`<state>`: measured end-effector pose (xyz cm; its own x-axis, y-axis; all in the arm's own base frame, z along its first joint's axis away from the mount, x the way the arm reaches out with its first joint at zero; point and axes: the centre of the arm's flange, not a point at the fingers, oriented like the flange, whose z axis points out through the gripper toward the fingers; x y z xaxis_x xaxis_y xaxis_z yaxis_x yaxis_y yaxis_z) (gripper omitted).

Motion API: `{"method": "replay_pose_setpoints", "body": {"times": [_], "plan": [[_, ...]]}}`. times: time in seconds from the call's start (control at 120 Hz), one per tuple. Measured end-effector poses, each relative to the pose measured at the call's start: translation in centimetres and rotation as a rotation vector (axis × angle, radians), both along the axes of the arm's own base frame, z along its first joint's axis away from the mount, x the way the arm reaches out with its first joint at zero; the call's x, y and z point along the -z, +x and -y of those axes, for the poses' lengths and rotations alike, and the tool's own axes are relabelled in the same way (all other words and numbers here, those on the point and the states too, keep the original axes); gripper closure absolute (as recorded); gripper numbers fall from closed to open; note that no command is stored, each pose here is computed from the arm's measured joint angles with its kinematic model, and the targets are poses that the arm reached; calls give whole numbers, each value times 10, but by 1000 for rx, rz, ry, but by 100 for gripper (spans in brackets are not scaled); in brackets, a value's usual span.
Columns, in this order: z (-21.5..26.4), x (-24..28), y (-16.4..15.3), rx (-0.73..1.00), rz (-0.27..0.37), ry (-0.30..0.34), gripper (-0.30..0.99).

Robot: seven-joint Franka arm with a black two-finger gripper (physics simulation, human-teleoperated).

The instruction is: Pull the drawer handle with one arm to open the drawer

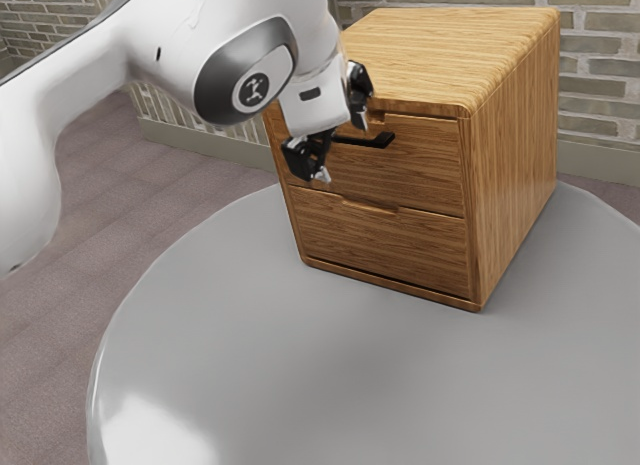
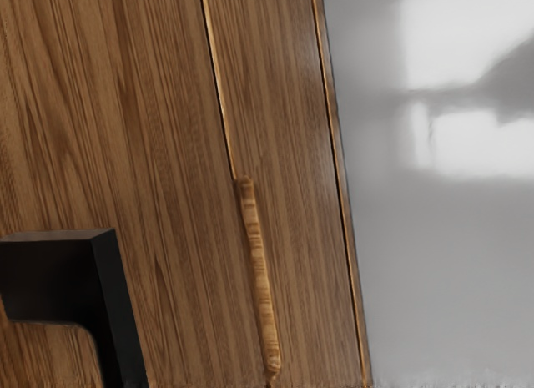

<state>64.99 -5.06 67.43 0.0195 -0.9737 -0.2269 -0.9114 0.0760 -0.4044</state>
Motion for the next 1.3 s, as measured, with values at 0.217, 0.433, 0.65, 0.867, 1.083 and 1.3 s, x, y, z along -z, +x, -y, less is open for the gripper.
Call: {"method": "replay_pose_setpoints", "body": {"times": [0.217,0.433,0.65,0.867,1.083,1.3], "plan": [[-15,-2,6,-18,28,4,2],[-13,11,7,-21,-19,13,2],[-12,21,6,-28,-67,17,-1],[-12,23,-1,-34,-90,23,0],[-14,25,-15,-42,-110,32,1],[-19,26,-33,-53,-130,42,1]]}}
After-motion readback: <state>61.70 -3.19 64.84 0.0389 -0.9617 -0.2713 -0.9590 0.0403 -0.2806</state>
